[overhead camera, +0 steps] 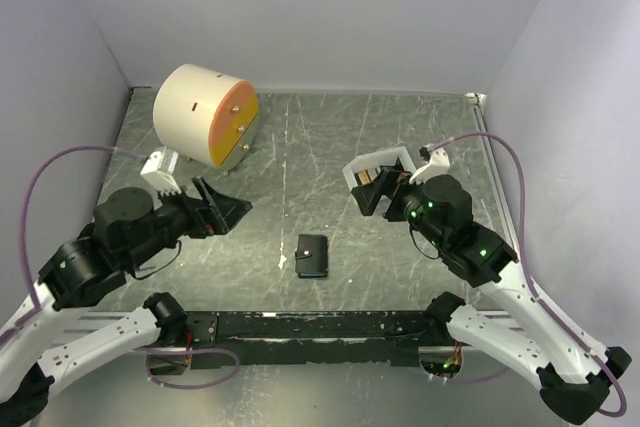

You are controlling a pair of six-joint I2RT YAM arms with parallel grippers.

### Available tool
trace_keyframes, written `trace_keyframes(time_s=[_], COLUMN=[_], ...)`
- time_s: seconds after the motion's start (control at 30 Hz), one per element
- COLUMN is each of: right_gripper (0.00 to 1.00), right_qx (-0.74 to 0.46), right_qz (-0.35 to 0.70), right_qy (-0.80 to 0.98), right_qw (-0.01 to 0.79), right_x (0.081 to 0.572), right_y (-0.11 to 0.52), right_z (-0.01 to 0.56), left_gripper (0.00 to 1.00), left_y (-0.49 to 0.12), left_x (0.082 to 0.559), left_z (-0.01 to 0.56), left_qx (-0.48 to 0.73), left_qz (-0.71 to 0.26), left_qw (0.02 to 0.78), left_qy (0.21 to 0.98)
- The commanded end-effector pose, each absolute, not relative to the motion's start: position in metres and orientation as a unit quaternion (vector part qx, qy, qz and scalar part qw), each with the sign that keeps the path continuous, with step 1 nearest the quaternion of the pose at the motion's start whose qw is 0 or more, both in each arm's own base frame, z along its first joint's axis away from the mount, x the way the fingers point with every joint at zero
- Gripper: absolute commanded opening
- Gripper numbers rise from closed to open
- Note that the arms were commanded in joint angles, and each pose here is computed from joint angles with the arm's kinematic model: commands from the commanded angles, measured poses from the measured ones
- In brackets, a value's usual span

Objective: Put the credit cards into the card holder
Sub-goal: Reset both arms

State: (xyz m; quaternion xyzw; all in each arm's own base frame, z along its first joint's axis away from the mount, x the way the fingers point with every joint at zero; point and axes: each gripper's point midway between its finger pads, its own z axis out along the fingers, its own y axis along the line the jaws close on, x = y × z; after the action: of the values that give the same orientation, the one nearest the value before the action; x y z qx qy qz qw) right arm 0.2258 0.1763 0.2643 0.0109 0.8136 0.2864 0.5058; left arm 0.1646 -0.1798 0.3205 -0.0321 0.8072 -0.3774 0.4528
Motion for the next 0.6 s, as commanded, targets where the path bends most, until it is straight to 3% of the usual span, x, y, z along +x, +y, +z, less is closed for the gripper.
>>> trace_keyframes(time_s=[0.0, 0.57], right_gripper=[1.0, 1.0], right_qx=[0.044, 0.054], right_qz=[0.275, 0.266], right_qy=[0.812, 0.826], right_qw=[0.514, 0.494], right_x=[0.227, 0.227], right_y=[0.164, 0.165], right_z=[0.262, 0.242], left_gripper=[1.0, 1.0], left_y=[-0.165, -0.168], left_x=[0.16, 0.162], left_z=[0.312, 0.284], left_qx=[-0.05, -0.055], left_qz=[-0.371, -0.348], left_qw=[0.465, 0.437], left_qy=[0.803, 0.828])
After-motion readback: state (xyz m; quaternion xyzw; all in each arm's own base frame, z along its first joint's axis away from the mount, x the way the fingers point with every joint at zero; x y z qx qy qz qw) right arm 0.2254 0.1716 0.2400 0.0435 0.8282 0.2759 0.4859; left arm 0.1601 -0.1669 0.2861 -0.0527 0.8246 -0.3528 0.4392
